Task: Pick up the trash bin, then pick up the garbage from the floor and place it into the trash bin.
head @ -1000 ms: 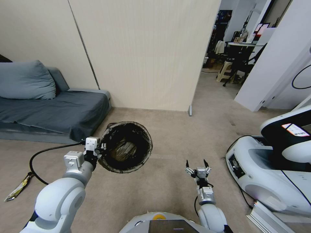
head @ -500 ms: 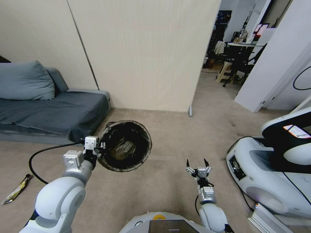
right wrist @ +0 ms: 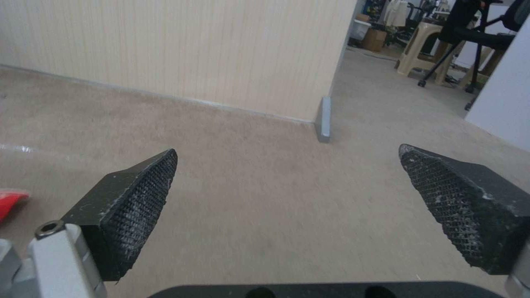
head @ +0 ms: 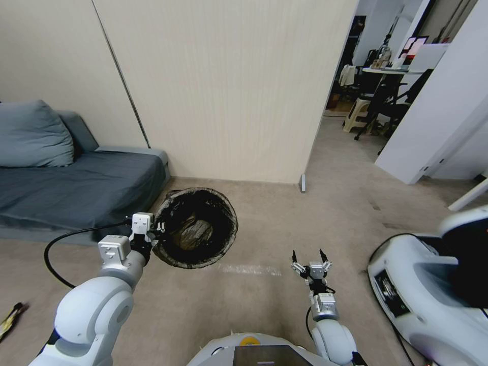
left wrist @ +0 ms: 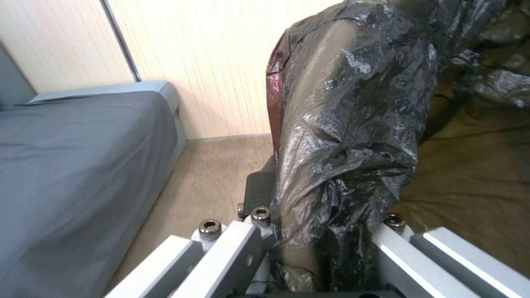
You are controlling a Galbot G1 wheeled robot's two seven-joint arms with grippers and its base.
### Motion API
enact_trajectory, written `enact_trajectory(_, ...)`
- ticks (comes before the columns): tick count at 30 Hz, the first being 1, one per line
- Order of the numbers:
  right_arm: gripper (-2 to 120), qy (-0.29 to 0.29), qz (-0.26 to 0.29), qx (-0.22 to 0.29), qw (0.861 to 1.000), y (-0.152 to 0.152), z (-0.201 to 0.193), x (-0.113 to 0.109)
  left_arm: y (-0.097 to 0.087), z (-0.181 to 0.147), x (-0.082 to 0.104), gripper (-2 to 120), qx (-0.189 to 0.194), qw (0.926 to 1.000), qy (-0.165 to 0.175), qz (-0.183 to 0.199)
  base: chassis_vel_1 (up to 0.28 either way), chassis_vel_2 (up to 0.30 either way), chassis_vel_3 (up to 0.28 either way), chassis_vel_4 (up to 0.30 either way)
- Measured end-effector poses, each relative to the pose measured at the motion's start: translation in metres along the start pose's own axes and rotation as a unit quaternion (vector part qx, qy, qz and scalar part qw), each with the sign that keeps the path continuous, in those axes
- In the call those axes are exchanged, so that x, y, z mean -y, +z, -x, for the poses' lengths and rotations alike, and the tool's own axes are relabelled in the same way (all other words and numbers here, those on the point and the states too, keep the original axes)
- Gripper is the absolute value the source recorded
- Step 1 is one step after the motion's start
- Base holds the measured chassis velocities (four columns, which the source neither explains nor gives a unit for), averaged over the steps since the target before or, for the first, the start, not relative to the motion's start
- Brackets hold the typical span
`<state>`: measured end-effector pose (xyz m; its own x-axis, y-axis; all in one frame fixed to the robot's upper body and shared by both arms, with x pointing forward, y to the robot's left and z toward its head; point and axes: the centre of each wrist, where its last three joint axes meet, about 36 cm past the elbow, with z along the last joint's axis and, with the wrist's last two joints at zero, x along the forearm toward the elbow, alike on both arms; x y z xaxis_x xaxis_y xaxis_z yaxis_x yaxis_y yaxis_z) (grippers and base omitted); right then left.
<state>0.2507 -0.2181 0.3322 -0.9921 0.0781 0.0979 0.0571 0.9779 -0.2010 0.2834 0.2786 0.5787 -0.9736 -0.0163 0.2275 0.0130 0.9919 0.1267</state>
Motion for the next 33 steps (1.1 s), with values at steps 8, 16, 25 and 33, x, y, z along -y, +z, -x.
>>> enact_trajectory(8,100,-0.004,0.002,0.009,1.0,0.001,0.0,-0.002,0.0,0.001,-0.001,0,0.001,1.0,-0.002,-0.001,-0.158,0.144,0.167,-0.149)
enact_trajectory(16,100,-0.004,0.0,0.003,1.0,0.004,-0.002,-0.003,0.005,0.008,-0.004,0,-0.009,0.9999,-0.013,-0.003,-0.002,-0.004,-0.006,0.002)
enact_trajectory(25,100,-0.001,-0.002,0.0,1.0,0.002,0.0,-0.002,0.007,0.009,-0.006,0,-0.011,0.9997,-0.02,-0.002,0.0,0.0,0.0,0.0)
enact_trajectory(33,100,-0.005,-0.01,-0.043,0.999,-0.021,0.024,0.014,0.006,0.006,-0.009,0,-0.01,0.9995,-0.028,-0.004,0.0,0.0,0.0,0.0)
